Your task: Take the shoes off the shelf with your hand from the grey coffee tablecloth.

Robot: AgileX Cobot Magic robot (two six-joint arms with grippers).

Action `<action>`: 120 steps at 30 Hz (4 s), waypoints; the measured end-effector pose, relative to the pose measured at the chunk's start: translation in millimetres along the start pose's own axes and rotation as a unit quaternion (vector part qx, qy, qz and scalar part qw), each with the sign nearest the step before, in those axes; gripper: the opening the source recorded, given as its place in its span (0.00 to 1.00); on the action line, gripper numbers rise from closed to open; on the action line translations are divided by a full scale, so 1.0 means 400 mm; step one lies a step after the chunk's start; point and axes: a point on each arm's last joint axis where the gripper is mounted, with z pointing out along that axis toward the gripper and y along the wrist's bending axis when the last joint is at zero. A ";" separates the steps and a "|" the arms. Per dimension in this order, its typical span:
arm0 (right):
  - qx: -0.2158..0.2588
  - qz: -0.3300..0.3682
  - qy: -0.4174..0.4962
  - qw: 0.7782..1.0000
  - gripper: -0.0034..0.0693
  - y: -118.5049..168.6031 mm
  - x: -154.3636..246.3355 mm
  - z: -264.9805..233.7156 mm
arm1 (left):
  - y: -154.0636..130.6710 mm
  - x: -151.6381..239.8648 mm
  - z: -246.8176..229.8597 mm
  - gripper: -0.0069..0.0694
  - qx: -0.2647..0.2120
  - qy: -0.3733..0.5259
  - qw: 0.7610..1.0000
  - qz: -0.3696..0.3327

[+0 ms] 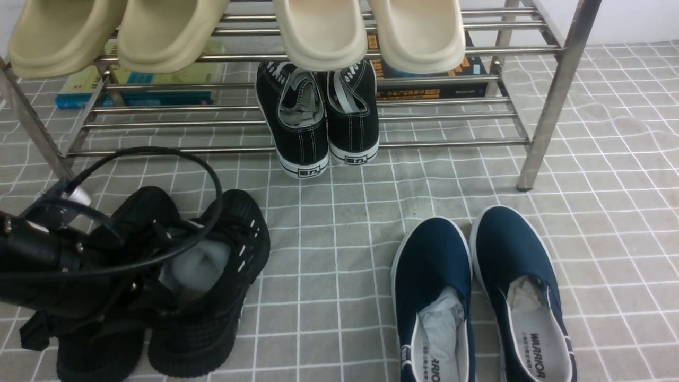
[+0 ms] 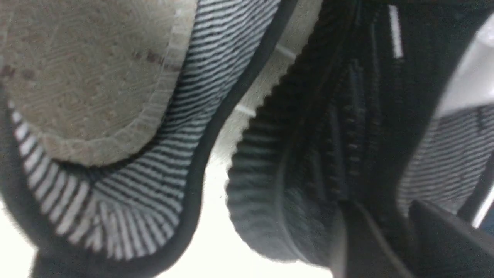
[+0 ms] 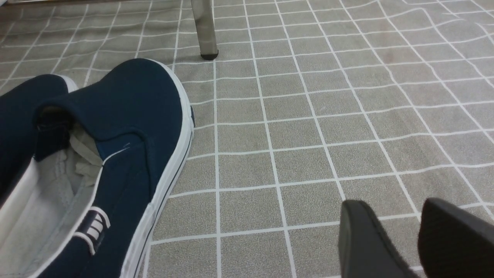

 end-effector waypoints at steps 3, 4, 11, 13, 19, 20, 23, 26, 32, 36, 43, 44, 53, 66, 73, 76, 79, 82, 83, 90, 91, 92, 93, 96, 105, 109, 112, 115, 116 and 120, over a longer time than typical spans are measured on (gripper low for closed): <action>0.000 0.000 0.000 1.000 0.38 0.000 0.000 0.000 | -0.018 -0.026 -0.041 0.58 -0.026 -0.006 0.999 0.045; 0.000 0.000 0.000 1.000 0.38 0.000 0.000 0.000 | -0.019 -0.028 -0.045 0.59 -0.028 -0.006 0.998 0.049; 0.000 0.000 0.000 1.000 0.38 0.000 0.000 0.000 | -0.066 -0.080 -0.236 0.57 -0.130 -0.054 0.981 0.134; 0.000 0.000 0.000 1.000 0.38 0.000 0.000 0.000 | -0.069 -0.080 -0.263 0.52 -0.136 -0.073 0.978 0.140; 0.000 0.000 0.000 1.000 0.38 0.000 0.000 0.000 | -0.035 0.030 -0.361 0.14 -0.139 -0.137 0.965 0.173; 0.000 0.000 0.000 1.000 0.38 0.000 0.000 0.000 | -0.021 0.064 -0.371 0.11 -0.136 -0.144 0.963 0.184; 0.000 0.000 0.000 1.000 0.38 0.000 0.000 0.000 | 0.029 0.154 -0.364 0.09 -0.130 -0.156 0.957 0.209; 0.000 0.000 0.000 1.000 0.38 0.000 0.000 0.000 | 0.074 0.227 -0.348 0.09 -0.101 -0.230 0.941 0.226; 0.000 0.000 0.000 1.000 0.38 0.000 0.000 0.000 | 0.137 0.314 -0.304 0.09 -0.033 -0.393 0.886 0.245; 0.000 0.000 0.000 1.000 0.38 0.000 0.000 0.000 | 0.169 0.345 -0.277 0.09 -0.026 -0.437 0.863 0.252; 0.000 0.000 0.000 1.000 0.38 0.000 0.000 0.000 | 0.192 0.356 -0.258 0.10 -0.042 -0.451 0.854 0.258; 0.000 0.000 0.000 1.000 0.38 0.000 0.000 0.000 | 0.193 0.356 -0.256 0.10 -0.042 -0.451 0.854 0.256; 0.000 0.000 0.000 1.000 0.38 0.000 0.000 0.000 | 0.201 0.347 -0.242 0.11 -0.055 -0.460 0.847 0.261; 0.000 0.000 0.000 1.000 0.38 0.000 0.000 0.000 | 0.295 0.354 -0.027 0.11 -0.046 -0.452 0.862 0.227; 0.000 0.000 0.000 1.000 0.38 0.000 0.000 0.000 | 0.296 0.353 -0.020 0.12 -0.042 -0.461 0.855 0.232; 0.000 0.000 0.000 1.000 0.38 0.000 0.000 0.000 | 0.296 0.353 -0.020 0.12 -0.042 -0.461 0.855 0.232; 0.000 0.000 0.000 1.000 0.38 0.000 0.000 0.000 | 0.296 0.353 -0.020 0.13 -0.042 -0.461 0.855 0.232; 0.000 0.000 0.000 1.000 0.38 0.000 0.000 0.000 | 0.296 0.353 -0.020 0.13 -0.042 -0.461 0.855 0.232; 0.000 0.000 0.000 1.000 0.38 0.000 0.000 0.000 | 0.296 0.353 -0.020 0.13 -0.042 -0.461 0.855 0.232; 0.000 0.000 0.000 1.000 0.38 0.000 0.000 0.000 | 0.296 0.353 -0.020 0.14 -0.042 -0.461 0.855 0.232; 0.000 0.000 0.000 1.000 0.38 0.000 0.000 0.000 | 0.296 0.353 -0.020 0.14 -0.042 -0.461 0.855 0.232; 0.000 0.000 0.000 1.000 0.38 0.000 0.000 0.000 | 0.296 0.353 -0.020 0.15 -0.042 -0.461 0.855 0.232; 0.000 0.000 0.000 1.000 0.38 0.000 0.000 0.000 | 0.296 0.353 -0.020 0.15 -0.042 -0.461 0.855 0.232; 0.000 -0.001 0.000 1.000 0.38 0.000 0.000 0.000 | 0.296 0.353 -0.020 0.15 -0.042 -0.461 0.855 0.232; 0.000 -0.001 0.000 1.000 0.38 0.000 0.000 0.000 | 0.296 0.353 -0.020 0.16 -0.042 -0.461 0.855 0.232; 0.000 -0.001 0.000 1.000 0.38 0.000 0.000 0.000 | 0.296 0.353 -0.020 0.17 -0.042 -0.461 0.855 0.232; 0.000 -0.002 0.000 1.000 0.38 0.000 0.000 0.000 | 0.296 0.353 -0.020 0.17 -0.042 -0.461 0.855 0.232; 0.000 -0.002 0.000 1.000 0.38 0.000 0.000 0.000 | 0.296 0.353 -0.020 0.18 -0.042 -0.461 0.855 0.232; 0.000 -0.002 0.000 1.000 0.38 0.000 0.000 0.000 | 0.296 0.353 -0.020 0.18 -0.042 -0.461 0.855 0.232; 0.000 -0.002 0.000 1.000 0.38 0.000 0.000 0.000 | 0.296 0.353 -0.020 0.19 -0.042 -0.461 0.855 0.232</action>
